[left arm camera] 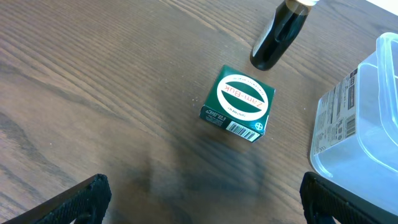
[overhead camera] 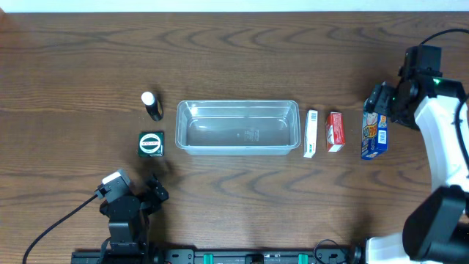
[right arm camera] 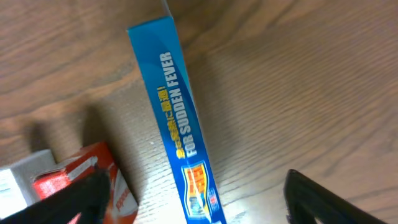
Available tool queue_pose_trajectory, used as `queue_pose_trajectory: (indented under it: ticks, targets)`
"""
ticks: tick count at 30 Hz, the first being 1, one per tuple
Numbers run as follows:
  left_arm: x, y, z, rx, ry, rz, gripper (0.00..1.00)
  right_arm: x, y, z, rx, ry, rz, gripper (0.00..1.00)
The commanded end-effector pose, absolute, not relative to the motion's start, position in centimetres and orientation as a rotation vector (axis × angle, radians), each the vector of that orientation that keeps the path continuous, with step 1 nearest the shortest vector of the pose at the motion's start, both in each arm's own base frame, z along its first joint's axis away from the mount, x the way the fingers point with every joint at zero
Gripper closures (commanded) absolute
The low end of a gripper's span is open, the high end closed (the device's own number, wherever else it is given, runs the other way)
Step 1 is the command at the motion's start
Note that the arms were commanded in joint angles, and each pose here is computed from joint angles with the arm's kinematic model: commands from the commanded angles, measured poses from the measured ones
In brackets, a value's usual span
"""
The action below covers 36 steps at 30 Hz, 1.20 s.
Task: Pack container
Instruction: 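Reach the right gripper to the blue box and grasp it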
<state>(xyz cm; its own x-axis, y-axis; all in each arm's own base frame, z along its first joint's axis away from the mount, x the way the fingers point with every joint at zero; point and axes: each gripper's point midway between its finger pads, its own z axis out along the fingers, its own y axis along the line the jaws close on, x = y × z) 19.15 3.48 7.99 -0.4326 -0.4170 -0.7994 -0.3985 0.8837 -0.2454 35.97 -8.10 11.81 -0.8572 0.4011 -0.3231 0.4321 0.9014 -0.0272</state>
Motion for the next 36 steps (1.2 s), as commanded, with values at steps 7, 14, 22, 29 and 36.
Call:
queue_pose_trajectory:
  ticks: [7, 14, 22, 29, 36]
  targets:
    - [19.1, 3.7, 7.7, -0.6, 2.066, -0.016, 0.02, 36.4, -8.5, 8.4, 0.672, 2.83, -0.161, 0.42]
    - [19.1, 3.7, 7.7, -0.6, 2.066, -0.016, 0.02, 36.7, -8.5, 8.3, 0.701, 2.812, -0.157, 0.57]
    - [19.1, 3.7, 7.7, -0.6, 2.066, -0.016, 0.02, 36.3, -8.4, 8.2, 0.703, 2.83, -0.159, 0.83]
    - [19.1, 3.7, 7.7, -0.6, 2.066, -0.016, 0.02, 36.3, -8.4, 9.2, 0.693, 2.809, -0.154, 0.86]
    - [19.1, 3.7, 7.7, -0.6, 2.066, -0.016, 0.02, 37.4, -4.7, 17.0, 0.454, 2.645, 0.061, 0.91]
